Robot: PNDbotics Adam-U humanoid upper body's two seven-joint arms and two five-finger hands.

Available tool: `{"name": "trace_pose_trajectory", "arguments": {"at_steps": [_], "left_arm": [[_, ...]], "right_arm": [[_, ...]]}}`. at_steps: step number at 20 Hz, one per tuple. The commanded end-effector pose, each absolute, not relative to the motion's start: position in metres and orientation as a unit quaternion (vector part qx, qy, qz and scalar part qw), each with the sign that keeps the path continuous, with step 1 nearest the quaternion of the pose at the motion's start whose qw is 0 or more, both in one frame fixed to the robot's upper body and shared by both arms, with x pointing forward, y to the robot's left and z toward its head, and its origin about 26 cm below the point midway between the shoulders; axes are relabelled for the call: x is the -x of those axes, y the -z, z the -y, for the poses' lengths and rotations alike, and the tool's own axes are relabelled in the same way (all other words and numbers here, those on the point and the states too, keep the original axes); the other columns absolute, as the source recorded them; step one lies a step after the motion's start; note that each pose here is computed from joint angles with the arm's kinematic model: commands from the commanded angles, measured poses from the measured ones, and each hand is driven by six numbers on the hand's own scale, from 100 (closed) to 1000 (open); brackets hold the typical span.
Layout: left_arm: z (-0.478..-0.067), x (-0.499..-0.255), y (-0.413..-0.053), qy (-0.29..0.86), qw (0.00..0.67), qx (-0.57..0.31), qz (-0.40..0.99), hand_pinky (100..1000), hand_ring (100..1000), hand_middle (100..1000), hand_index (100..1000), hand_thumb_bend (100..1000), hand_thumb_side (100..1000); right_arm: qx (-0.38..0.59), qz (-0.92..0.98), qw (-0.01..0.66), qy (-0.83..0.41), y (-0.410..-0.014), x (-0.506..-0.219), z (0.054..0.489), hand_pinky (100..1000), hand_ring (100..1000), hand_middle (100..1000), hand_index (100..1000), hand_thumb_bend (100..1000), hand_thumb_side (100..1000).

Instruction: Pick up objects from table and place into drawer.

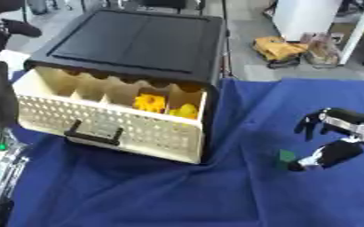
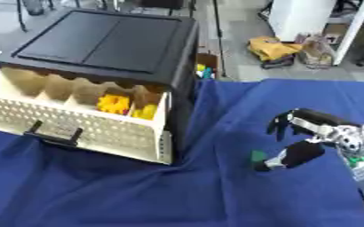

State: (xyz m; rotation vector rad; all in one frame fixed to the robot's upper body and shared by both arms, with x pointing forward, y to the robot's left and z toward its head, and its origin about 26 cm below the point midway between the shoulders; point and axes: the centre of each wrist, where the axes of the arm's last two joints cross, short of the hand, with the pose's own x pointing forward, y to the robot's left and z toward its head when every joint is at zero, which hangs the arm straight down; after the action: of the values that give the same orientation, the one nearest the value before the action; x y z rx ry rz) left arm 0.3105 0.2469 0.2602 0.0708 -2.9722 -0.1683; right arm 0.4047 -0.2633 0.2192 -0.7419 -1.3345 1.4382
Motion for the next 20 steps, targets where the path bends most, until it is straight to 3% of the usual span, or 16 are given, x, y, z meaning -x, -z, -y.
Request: {"name": "trace_pose_trajectory", "arguments": {"at_steps": [1, 14, 20], "left_arm": [[-0.247, -0.309, -0.265, 0.060, 0.075, -0.025, 0.995, 551, 710, 693, 807, 445, 928], [-0.246, -0.309, -0.263, 0.059, 0.081, -0.023, 0.995, 544, 709, 691, 805, 442, 928], [-0.245, -0.309, -0.262, 0.059, 0.083, -0.022, 0.995, 541, 708, 690, 805, 442, 930]], "right_arm": [[0.333, 0.562, 0.482, -0.584, -0.230, -0.401, 0.264, 750, 857, 529, 728, 793, 468], [0.328, 0.554, 0.471, -0.603, -0.215, -0.401, 0.257, 734, 843, 517, 718, 714, 321], [0.316, 0.567, 0.475, -0.594, -0.215, -0.400, 0.255, 730, 849, 510, 714, 694, 317]]}}
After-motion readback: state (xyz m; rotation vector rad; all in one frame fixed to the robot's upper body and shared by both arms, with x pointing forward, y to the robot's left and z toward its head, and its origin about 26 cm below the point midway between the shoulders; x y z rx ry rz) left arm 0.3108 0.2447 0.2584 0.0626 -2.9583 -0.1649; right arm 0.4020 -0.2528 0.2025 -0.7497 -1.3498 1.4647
